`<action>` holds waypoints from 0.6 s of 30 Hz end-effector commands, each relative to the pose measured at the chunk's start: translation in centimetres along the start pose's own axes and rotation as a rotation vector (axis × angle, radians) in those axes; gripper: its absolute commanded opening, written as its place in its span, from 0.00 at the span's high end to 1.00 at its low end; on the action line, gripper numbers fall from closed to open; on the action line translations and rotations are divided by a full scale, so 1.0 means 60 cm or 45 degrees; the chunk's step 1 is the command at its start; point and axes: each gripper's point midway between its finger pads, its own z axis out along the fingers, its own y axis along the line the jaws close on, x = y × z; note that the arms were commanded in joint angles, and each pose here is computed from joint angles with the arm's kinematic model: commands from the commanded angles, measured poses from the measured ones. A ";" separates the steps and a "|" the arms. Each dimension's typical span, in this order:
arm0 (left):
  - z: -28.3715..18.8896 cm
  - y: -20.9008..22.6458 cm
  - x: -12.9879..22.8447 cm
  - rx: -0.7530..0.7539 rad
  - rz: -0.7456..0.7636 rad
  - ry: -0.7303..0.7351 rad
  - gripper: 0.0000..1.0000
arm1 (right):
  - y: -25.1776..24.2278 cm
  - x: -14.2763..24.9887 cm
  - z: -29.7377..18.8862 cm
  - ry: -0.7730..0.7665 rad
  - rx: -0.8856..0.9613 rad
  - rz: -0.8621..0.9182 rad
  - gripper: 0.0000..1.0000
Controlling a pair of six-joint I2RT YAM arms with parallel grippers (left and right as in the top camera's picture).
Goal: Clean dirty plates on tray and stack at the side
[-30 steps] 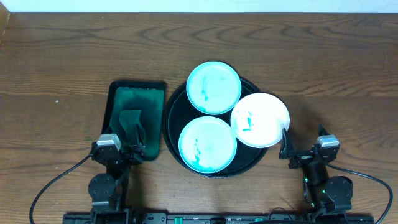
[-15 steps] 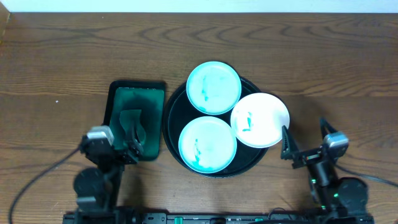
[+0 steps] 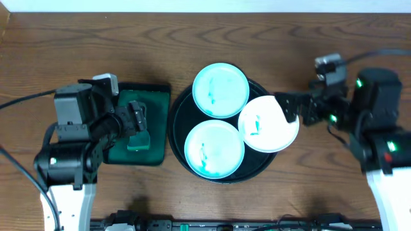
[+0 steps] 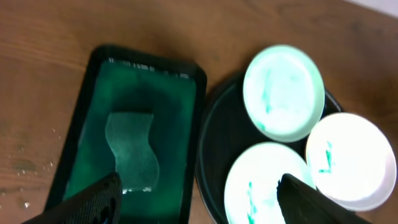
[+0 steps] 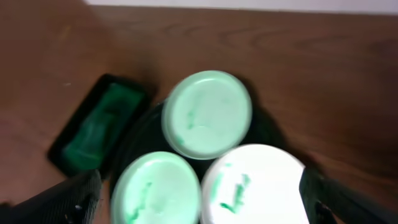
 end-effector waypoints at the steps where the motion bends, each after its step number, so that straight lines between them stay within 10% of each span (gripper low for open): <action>1: -0.004 -0.016 0.007 0.061 -0.012 0.047 0.20 | 0.044 0.004 0.037 0.093 -0.259 0.089 0.10; 5: -0.006 -0.014 0.019 0.053 -0.021 0.082 0.20 | 0.051 0.068 0.092 0.318 -0.221 0.118 0.12; 12: -0.006 -0.013 0.020 0.052 -0.021 0.085 0.20 | 0.068 0.243 0.182 0.841 0.021 -0.050 0.45; 18: -0.006 -0.013 0.020 0.052 -0.021 0.086 0.20 | 0.078 0.337 0.202 1.129 0.049 -0.037 0.47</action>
